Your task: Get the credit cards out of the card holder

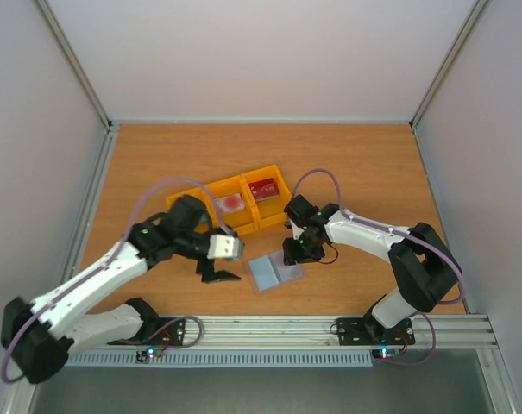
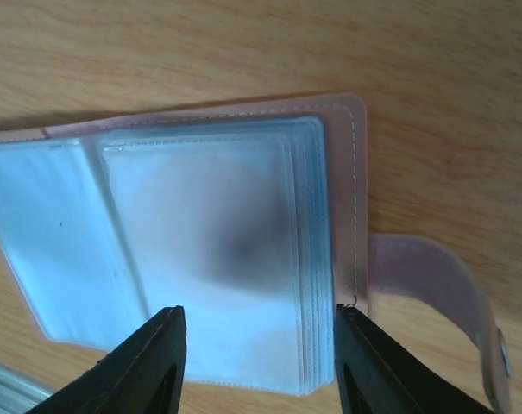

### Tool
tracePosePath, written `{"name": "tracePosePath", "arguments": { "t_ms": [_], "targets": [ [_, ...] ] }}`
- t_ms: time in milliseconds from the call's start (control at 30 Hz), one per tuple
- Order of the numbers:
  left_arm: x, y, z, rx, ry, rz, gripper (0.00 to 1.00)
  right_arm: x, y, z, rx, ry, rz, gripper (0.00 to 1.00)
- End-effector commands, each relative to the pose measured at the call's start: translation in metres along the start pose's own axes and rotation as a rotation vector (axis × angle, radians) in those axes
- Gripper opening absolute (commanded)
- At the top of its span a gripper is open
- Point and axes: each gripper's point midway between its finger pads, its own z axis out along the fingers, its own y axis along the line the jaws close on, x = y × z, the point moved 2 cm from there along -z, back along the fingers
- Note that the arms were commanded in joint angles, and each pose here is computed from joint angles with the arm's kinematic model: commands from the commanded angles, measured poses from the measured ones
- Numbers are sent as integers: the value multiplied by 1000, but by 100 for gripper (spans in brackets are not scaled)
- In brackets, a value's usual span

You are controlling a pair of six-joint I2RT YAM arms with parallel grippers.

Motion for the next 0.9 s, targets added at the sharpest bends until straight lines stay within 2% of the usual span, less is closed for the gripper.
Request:
{"name": "tracePosePath", "arguments": {
  "t_ms": [0,233,333,433,500,600,867],
  "targets": [
    [93,-13,32,204,342,543,83,-6,2,11,-13,-10,11,46],
    [117,15,84,198,408,734,69,1,-8,21,20,5,20,44],
    [135,9,99,238,413,826,63,1,-3,24,-8,17,19,35],
    [147,5,109,255,399,851,58,1,2,23,-37,16,12,29],
    [155,4,114,257,387,859,51,1,6,22,-59,13,5,27],
    [162,4,120,245,367,890,35,2,17,19,-117,19,-7,25],
    [170,-1,122,248,347,909,31,2,55,6,-264,9,-85,21]
  ]
}}
